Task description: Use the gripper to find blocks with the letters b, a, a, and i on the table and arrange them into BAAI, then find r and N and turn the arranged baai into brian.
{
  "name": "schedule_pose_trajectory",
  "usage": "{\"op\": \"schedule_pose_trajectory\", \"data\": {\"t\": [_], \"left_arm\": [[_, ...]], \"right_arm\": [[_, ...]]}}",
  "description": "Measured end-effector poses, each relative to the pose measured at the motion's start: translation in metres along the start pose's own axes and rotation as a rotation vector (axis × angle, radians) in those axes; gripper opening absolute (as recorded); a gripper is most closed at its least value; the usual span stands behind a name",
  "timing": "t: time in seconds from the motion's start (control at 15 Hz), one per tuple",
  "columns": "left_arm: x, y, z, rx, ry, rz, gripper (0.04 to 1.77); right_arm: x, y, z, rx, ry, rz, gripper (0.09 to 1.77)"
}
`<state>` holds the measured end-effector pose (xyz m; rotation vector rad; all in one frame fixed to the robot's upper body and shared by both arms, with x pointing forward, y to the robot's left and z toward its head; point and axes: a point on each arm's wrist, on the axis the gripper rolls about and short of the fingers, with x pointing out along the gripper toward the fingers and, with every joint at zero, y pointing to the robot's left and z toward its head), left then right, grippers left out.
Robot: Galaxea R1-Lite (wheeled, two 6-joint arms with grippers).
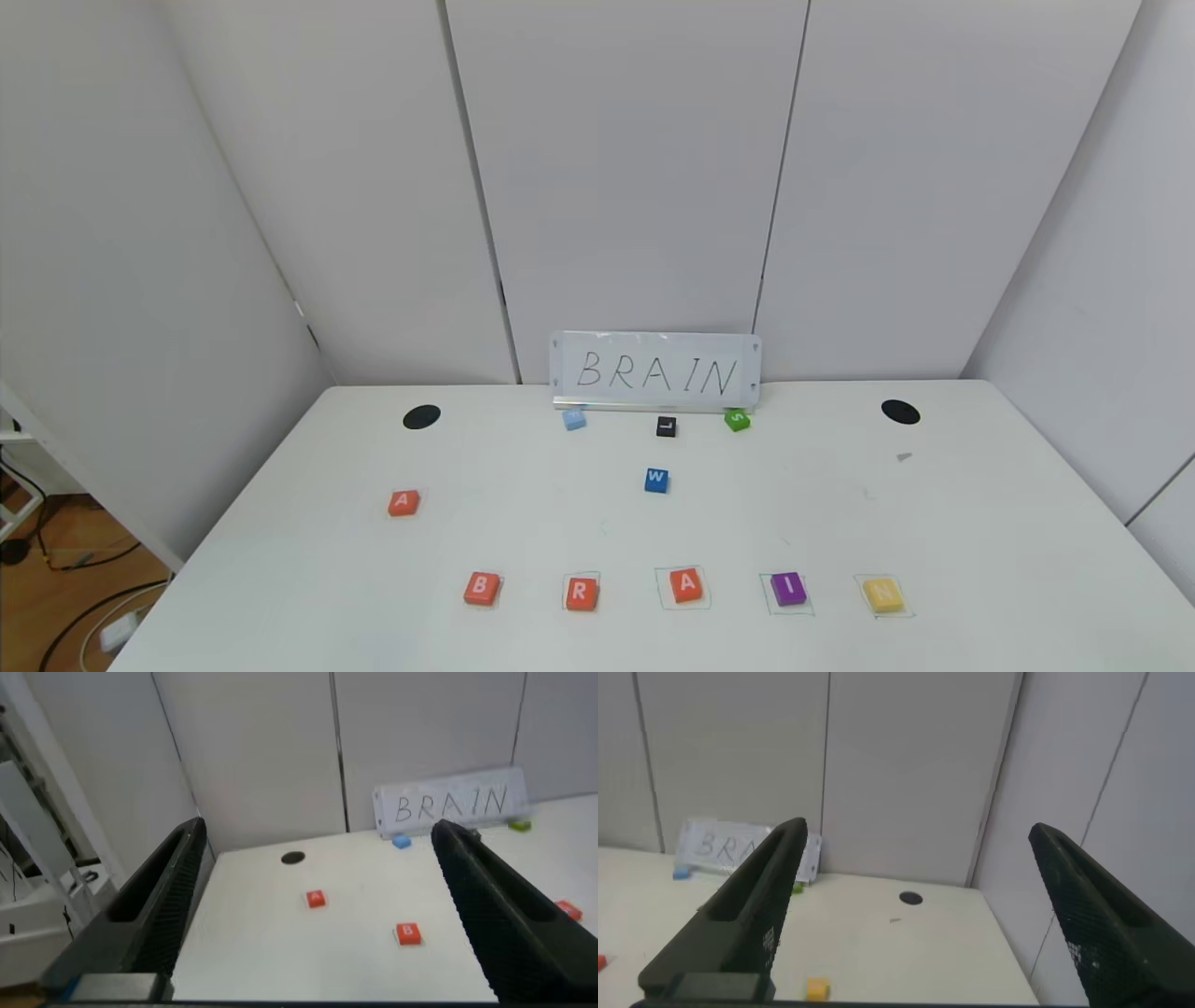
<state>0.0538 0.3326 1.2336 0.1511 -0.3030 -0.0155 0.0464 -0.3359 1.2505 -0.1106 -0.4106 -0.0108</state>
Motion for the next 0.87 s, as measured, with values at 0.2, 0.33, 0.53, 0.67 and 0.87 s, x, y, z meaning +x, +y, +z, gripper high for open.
{"op": "schedule_pose_trajectory", "data": {"t": [0.2, 0.33, 0.53, 0.67, 0.87], "left_arm": [[0.000, -0.006, -0.042, -0.009, 0.235, -0.043, 1.72], [-0.001, -0.008, -0.053, -0.040, 0.308, -0.043, 1.72], [-0.001, -0.008, -0.054, -0.052, 0.318, -0.039, 1.72], [-0.001, -0.008, -0.055, -0.053, 0.324, -0.043, 1.72], [-0.002, -0.008, -0.055, -0.053, 0.325, -0.043, 1.72]], "right_arm": [[0.000, 0.005, -0.047, -0.008, 0.209, 0.029, 1.71], [-0.005, 0.007, -0.066, 0.003, 0.369, 0.028, 1.71], [-0.006, 0.008, -0.070, 0.044, 0.402, 0.052, 1.71], [-0.006, 0.008, -0.071, 0.048, 0.404, 0.053, 1.71], [-0.006, 0.008, -0.071, 0.059, 0.409, 0.050, 1.71]]}}
